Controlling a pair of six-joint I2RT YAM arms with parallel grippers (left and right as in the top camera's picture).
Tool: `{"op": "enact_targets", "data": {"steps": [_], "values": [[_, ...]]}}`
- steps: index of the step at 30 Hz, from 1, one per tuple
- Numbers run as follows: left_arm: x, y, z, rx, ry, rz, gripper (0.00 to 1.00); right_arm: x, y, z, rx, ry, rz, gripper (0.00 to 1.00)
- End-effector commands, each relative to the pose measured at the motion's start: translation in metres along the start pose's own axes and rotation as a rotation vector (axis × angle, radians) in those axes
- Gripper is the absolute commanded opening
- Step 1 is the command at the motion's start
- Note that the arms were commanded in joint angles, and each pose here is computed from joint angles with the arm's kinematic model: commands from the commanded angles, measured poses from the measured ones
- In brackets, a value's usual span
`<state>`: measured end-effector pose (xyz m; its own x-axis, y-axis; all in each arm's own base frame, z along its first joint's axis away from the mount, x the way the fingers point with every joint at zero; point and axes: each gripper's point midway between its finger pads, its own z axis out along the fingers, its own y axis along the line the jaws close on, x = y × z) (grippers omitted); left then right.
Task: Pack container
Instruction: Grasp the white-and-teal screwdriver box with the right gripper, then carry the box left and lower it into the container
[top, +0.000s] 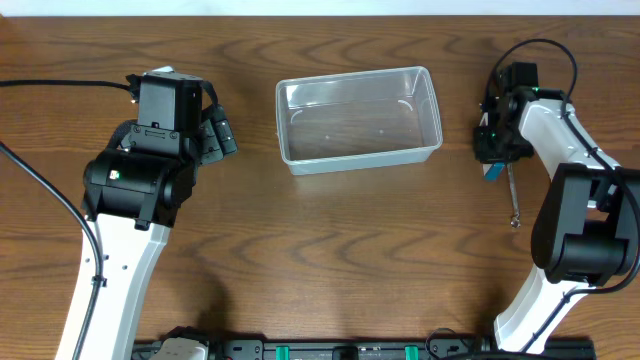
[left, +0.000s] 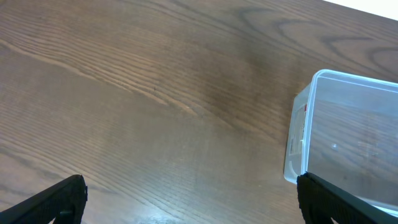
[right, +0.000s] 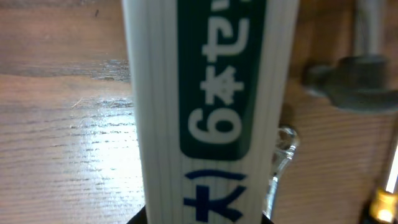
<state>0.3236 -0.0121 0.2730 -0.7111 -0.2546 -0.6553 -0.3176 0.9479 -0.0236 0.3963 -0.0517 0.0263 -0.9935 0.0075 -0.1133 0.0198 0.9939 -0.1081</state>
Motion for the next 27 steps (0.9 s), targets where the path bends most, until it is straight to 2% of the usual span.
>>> {"op": "enact_targets", "data": {"steps": [1,4,7,10,13,16,20,27], "values": [[-0.003,0.003,0.0,-0.017,-0.01,0.019,0.98,-0.047,-0.016,-0.066,0.04,-0.192,0.024,0.01],[-0.008,0.005,0.0,-0.034,-0.028,0.12,0.98,-0.075,-0.021,-0.122,0.051,-0.316,0.012,0.01],[-0.015,0.024,-0.002,-0.143,-0.063,0.154,0.98,-0.095,-0.019,-0.182,0.045,-0.442,-0.02,0.01],[-0.018,0.043,-0.001,-0.202,-0.062,0.108,0.98,-0.105,-0.003,-0.233,0.009,-0.545,-0.085,0.01],[-0.021,0.067,0.002,-0.248,-0.064,-0.045,0.98,-0.107,0.019,-0.268,-0.013,-0.604,-0.135,0.01],[-0.026,0.096,0.004,-0.3,-0.072,-0.166,0.98,-0.105,0.05,-0.287,-0.038,-0.633,-0.205,0.01],[-0.027,0.129,0.006,-0.368,-0.069,-0.251,0.98,-0.097,0.097,-0.293,-0.072,-0.637,-0.332,0.01],[-0.029,0.147,0.01,-0.408,-0.068,-0.301,0.98,-0.068,0.183,-0.301,-0.12,-0.642,-0.614,0.01]]}}
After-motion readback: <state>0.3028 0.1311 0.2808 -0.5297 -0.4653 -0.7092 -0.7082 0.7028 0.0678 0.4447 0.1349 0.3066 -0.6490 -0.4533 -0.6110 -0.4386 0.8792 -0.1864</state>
